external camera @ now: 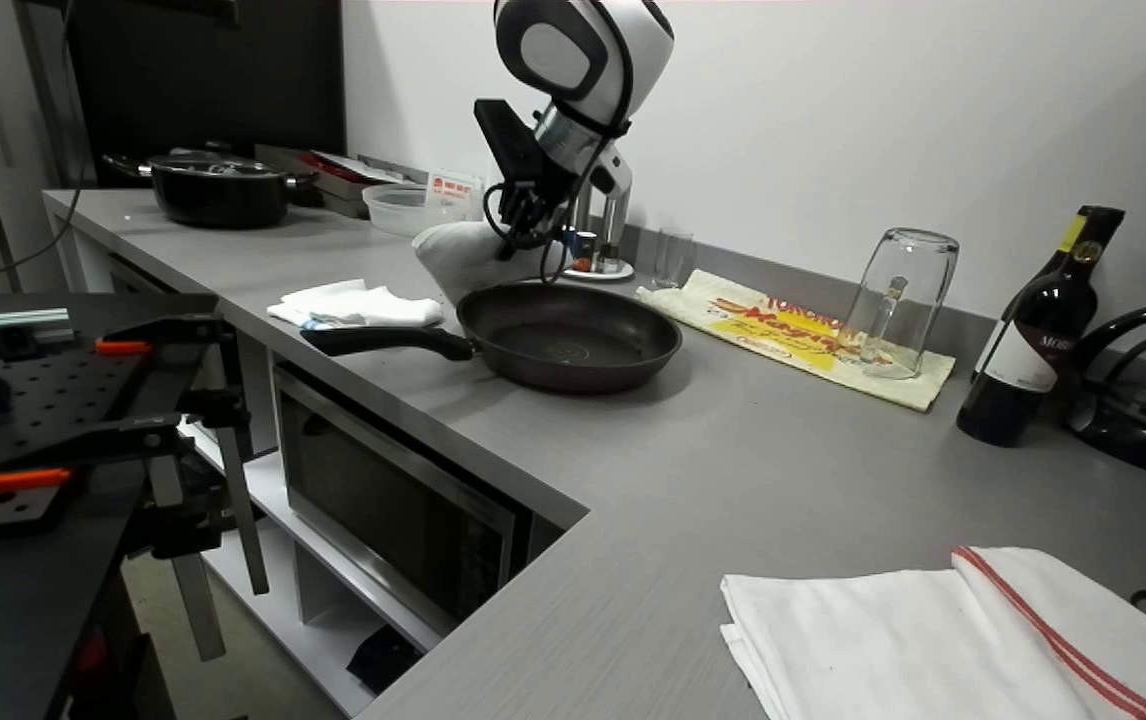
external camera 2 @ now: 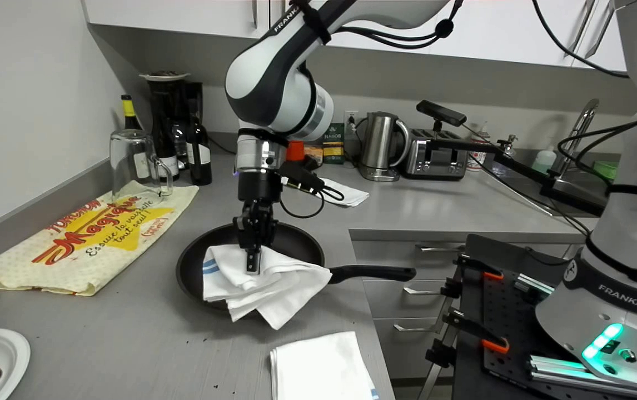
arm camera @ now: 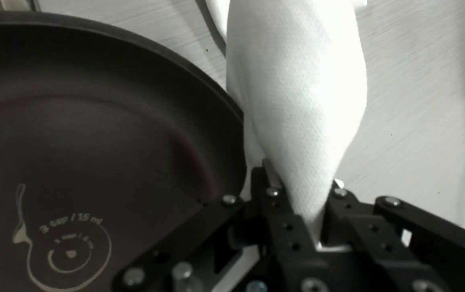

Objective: Wipe the black pan with the white and blue towel on the left

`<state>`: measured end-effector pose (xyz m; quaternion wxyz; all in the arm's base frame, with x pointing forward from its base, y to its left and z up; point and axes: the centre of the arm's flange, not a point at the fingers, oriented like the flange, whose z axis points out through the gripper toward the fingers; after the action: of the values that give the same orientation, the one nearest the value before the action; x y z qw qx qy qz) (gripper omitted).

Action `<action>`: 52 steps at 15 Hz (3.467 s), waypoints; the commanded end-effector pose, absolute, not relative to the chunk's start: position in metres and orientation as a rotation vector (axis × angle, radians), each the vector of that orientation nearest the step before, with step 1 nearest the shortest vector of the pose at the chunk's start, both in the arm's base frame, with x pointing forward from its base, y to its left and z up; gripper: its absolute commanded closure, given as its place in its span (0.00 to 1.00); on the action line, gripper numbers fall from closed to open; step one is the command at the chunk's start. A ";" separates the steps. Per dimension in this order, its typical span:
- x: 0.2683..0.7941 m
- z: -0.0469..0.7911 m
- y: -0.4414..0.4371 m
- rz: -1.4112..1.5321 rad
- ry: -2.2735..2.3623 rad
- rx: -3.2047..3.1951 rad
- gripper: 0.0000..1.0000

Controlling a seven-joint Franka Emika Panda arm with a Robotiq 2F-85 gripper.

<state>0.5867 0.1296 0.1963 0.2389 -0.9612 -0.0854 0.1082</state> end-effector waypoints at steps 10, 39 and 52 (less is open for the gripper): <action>0.602 0.120 0.123 0.411 -0.247 -2.724 0.96; 0.651 0.098 0.058 0.377 -0.181 -3.317 0.96; 0.656 0.177 0.072 0.051 -0.213 -3.791 0.96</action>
<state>0.6636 0.0472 0.1412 -0.2618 -0.9629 -0.0443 0.0475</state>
